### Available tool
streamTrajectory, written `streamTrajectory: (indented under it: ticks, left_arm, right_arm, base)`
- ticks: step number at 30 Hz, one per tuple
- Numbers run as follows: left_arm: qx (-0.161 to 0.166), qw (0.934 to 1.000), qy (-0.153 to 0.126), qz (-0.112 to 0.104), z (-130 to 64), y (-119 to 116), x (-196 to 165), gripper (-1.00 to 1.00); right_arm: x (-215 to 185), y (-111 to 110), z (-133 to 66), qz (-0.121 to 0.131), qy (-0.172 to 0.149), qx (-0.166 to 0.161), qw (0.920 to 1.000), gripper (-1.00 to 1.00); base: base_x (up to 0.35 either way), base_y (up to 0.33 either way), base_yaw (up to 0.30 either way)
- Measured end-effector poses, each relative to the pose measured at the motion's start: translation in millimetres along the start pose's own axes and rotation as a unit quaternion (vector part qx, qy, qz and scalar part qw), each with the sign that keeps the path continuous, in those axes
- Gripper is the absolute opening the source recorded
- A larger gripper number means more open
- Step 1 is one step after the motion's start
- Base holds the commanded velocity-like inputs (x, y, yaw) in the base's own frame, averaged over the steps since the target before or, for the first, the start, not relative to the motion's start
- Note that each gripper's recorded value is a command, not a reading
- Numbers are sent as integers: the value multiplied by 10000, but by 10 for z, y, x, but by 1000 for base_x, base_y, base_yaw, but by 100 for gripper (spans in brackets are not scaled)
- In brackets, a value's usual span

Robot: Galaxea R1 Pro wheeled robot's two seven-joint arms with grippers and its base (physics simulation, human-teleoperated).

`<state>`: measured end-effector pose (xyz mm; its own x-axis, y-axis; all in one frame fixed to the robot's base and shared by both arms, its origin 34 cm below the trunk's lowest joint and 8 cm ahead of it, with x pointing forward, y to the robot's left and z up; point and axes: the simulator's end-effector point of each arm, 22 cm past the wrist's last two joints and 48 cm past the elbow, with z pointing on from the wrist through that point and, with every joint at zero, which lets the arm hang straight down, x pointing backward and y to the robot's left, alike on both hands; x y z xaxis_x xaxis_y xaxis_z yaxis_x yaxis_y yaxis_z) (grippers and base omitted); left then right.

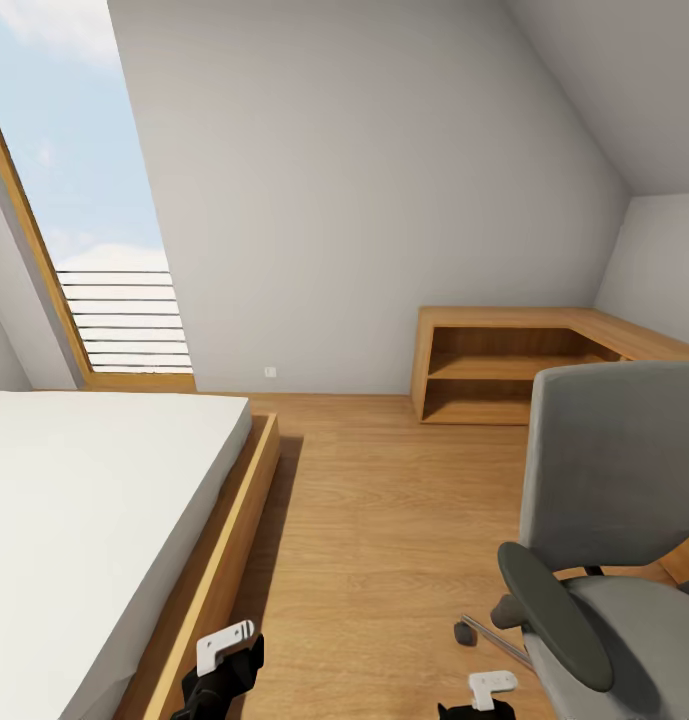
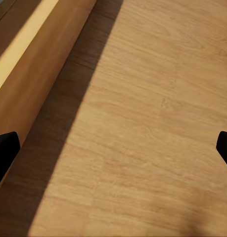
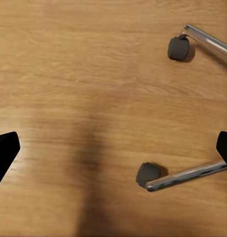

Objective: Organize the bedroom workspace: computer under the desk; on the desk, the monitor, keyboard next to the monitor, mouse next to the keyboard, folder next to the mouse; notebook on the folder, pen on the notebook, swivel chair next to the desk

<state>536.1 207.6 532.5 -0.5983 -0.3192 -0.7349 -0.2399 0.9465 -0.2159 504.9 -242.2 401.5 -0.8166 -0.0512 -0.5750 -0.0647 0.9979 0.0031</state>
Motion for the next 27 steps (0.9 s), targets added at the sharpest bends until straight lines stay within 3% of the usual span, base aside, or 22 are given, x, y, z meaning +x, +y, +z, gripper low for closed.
streamTrajectory:
  ticks: [15, 27]
  left_arm:
    - [-88, 9997, 190, 131, 25, 136, 177, 100]
    - [-90, 9997, 200, 140, 28, 140, 187, 100]
  right_arm:
    - [-65, 30, 0, 52, -130, -14, 9999, 100]
    - [-69, 23, 0, 56, -139, -9, 9999, 100]
  base:
    - [75, -15, -9]
    - [25, -7, -210]
